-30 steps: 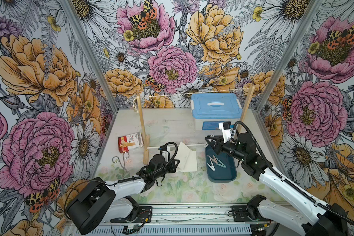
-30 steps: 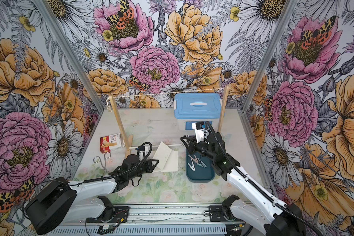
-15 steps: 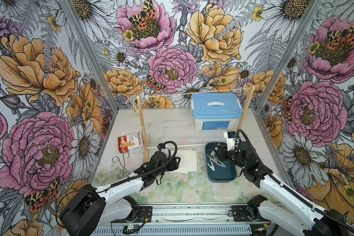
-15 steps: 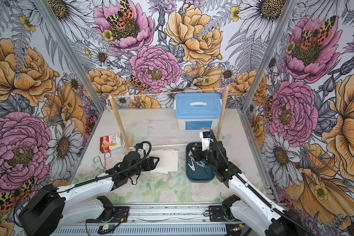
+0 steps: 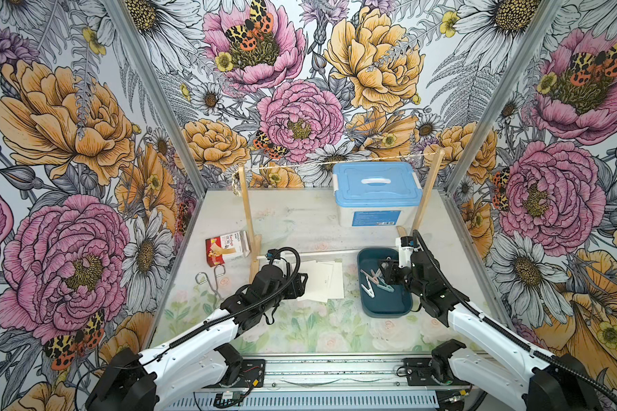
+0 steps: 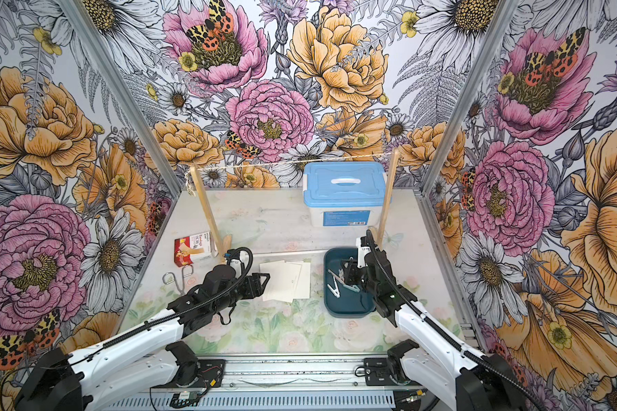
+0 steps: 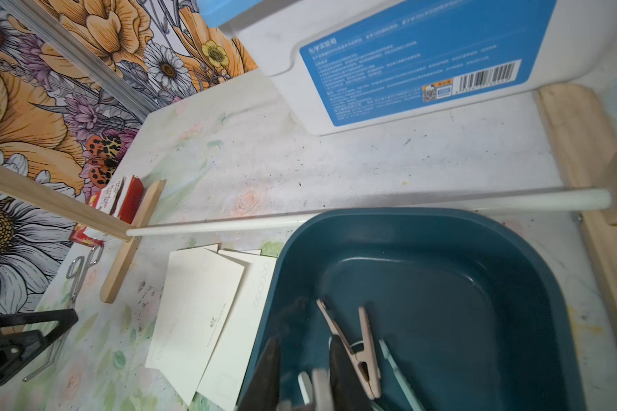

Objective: Remove the postcards from the strings
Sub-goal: Place the clamp in the storage box.

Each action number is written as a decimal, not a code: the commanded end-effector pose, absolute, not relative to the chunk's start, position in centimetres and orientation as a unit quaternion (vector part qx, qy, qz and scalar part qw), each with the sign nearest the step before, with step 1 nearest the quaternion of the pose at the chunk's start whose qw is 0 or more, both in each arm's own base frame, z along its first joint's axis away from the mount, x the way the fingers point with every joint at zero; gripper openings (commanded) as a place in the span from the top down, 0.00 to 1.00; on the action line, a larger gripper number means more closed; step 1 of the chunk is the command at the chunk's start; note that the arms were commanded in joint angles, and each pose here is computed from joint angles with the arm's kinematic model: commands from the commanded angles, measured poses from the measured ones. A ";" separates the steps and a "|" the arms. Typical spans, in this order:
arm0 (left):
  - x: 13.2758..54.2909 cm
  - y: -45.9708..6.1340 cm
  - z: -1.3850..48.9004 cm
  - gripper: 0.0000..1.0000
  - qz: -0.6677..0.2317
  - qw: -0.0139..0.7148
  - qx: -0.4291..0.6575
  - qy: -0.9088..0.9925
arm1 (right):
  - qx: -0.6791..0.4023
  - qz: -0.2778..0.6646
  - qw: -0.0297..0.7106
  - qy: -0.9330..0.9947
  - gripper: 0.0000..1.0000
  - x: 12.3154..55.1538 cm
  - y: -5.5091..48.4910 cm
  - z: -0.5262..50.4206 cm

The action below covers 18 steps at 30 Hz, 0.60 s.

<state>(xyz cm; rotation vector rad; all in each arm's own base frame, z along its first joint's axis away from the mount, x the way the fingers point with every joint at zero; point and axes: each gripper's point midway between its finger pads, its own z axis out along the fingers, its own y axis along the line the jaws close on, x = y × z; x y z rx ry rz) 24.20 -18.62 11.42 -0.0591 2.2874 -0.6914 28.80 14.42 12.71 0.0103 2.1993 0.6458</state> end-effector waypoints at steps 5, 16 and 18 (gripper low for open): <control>24.5 -18.8 12.9 0.25 -0.264 0.386 -0.012 0.884 | 0.014 0.257 0.401 0.879 0.56 29.5 14.6 11.1; 25.1 -17.3 13.3 0.12 -0.223 0.400 -0.019 0.888 | 0.019 0.227 0.430 0.874 0.03 29.1 12.8 13.6; 25.3 -16.3 13.6 0.01 -0.208 0.407 -0.026 0.889 | 0.023 0.215 0.437 0.873 0.01 29.2 12.0 14.1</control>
